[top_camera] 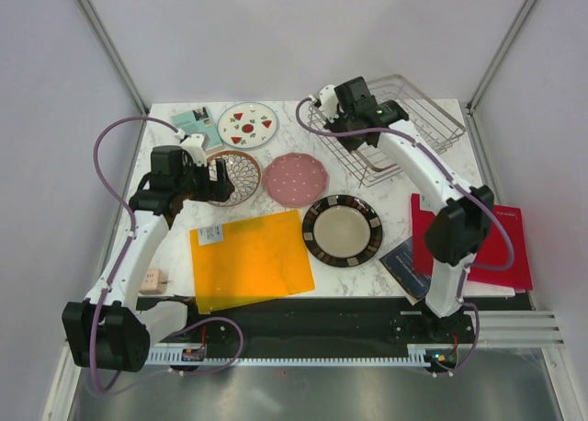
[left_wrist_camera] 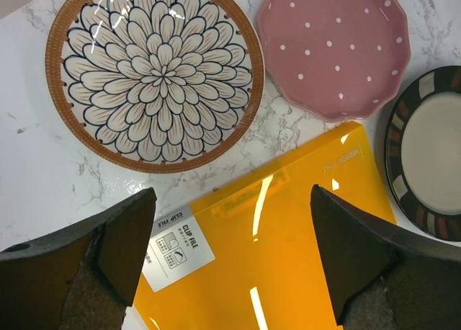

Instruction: Load the plates into the dish rack

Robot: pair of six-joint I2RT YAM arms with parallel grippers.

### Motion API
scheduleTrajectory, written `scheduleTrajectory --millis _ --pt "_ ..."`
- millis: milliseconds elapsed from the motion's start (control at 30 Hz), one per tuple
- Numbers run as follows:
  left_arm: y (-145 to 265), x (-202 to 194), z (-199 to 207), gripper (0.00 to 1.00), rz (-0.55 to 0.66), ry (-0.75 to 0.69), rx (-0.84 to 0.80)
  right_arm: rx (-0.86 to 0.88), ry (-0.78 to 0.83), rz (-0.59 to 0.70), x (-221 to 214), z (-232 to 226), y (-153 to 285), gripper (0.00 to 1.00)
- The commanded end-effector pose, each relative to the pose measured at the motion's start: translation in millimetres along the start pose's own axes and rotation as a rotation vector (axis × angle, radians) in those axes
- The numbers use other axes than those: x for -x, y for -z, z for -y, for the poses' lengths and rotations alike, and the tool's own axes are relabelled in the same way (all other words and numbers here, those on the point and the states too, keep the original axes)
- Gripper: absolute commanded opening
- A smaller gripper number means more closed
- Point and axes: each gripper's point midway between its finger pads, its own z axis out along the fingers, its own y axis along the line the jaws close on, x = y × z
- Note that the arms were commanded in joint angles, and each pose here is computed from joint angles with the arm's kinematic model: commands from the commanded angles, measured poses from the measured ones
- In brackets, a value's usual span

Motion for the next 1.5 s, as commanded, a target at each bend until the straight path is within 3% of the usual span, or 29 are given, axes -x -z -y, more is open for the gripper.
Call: scheduleTrajectory --millis 0,300,700,1000,1467 --pt "-6 2 11 0.94 0.006 0.046 -0.064 -0.048 0.283 0.087 5 20 66 0.0" --pt "-10 9 18 0.92 0.018 0.072 -0.099 -0.092 0.653 -0.01 -60 36 99 0.0" --pt "-13 3 26 0.9 0.001 0.069 -0.147 -0.112 0.849 -0.02 -82 107 94 0.0" --pt "-15 -4 26 0.87 -0.011 0.028 -0.156 -0.016 1.036 0.044 -114 114 89 0.0" --pt "-23 -20 27 0.86 -0.062 0.045 -0.178 0.037 0.994 0.076 -139 120 56 0.0"
